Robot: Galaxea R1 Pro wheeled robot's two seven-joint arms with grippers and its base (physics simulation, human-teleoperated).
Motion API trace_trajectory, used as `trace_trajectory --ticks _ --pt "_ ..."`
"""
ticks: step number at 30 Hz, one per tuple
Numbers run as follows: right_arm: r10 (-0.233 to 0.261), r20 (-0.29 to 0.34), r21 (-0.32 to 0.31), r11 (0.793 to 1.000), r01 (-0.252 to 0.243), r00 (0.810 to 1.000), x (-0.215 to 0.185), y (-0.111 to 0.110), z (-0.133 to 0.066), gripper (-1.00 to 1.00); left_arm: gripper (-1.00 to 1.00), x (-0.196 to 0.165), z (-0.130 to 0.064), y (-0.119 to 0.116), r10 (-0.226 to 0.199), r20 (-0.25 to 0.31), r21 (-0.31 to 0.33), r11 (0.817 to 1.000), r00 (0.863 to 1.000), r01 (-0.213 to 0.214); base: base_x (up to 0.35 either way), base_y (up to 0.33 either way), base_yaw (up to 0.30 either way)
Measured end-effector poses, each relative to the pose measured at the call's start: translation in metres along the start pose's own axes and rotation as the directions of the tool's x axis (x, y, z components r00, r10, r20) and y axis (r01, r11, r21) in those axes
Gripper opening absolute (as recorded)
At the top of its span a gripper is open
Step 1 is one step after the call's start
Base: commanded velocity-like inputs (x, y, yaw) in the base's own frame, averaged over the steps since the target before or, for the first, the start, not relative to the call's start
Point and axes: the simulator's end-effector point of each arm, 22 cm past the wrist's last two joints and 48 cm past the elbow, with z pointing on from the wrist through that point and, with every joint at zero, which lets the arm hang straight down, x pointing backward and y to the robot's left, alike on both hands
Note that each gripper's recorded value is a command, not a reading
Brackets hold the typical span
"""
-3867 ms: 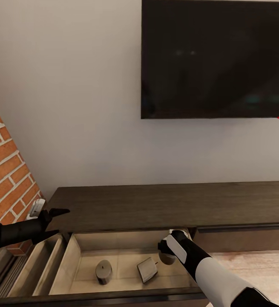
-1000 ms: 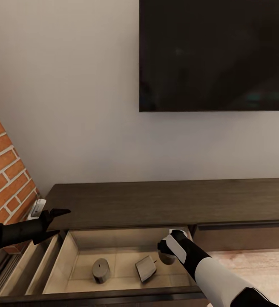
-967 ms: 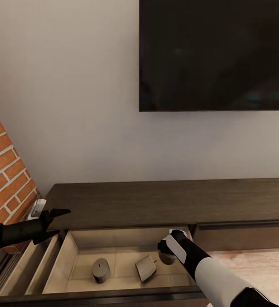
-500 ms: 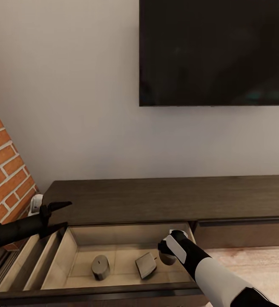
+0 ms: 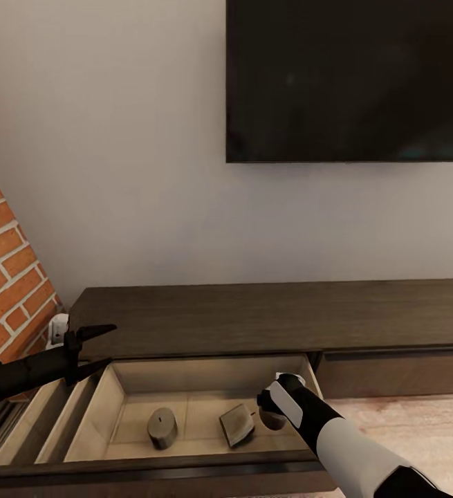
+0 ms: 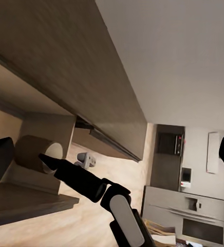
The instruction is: Place each of the two pumpkins and all three candles from the living room inside a cabinet in the living room (use any cabinet), then make sure every cabinet is closed, and position the cauldron so it is next to a table in the living room.
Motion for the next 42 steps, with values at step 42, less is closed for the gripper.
trace_trajectory --ticks 42 --pt "0.021 0.036 0.002 1.000 -0.021 0.999 0.034 -0.003 0.067 -1.00 1.00 0.019 0.013 0.075 0.001 -0.002 0.001 1.000 1.000 -0.001 0.000 0.000 0.000"
